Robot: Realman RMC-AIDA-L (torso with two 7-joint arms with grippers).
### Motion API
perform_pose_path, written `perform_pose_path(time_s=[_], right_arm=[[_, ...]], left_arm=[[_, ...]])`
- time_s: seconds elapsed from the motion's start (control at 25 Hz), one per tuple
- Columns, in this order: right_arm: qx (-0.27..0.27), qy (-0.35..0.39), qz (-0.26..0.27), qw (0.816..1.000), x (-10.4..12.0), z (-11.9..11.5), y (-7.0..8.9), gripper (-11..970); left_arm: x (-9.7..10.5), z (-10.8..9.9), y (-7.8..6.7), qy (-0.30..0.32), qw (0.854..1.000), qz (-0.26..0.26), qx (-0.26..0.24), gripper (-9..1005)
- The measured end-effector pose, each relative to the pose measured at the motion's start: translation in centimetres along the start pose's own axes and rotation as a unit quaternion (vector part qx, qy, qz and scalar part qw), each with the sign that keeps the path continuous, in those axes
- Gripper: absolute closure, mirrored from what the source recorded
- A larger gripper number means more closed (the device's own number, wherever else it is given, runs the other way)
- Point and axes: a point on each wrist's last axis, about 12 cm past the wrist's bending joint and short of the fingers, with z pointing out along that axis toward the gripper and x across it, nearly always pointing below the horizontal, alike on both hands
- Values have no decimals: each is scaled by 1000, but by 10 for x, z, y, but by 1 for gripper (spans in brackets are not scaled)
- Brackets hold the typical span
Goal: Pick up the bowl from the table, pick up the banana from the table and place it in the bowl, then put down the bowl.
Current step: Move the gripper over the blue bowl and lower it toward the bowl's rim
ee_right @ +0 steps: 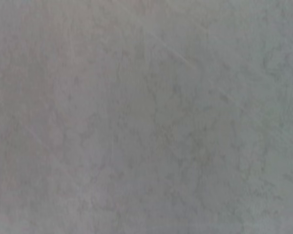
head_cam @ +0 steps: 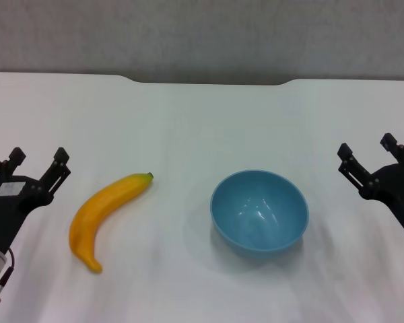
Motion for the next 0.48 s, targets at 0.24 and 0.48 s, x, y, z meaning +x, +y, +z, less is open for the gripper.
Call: perform_pose_path(time_s=[0.24,0.48], right_arm=[[-8,2,-2,1000,0,1,3,80],[-10,3,-3,1000,1,1,3,82]], left_arm=[[0,-1,1,1,1000,0,-1,107],[1,-1,1,4,1000,1,-1,109]])
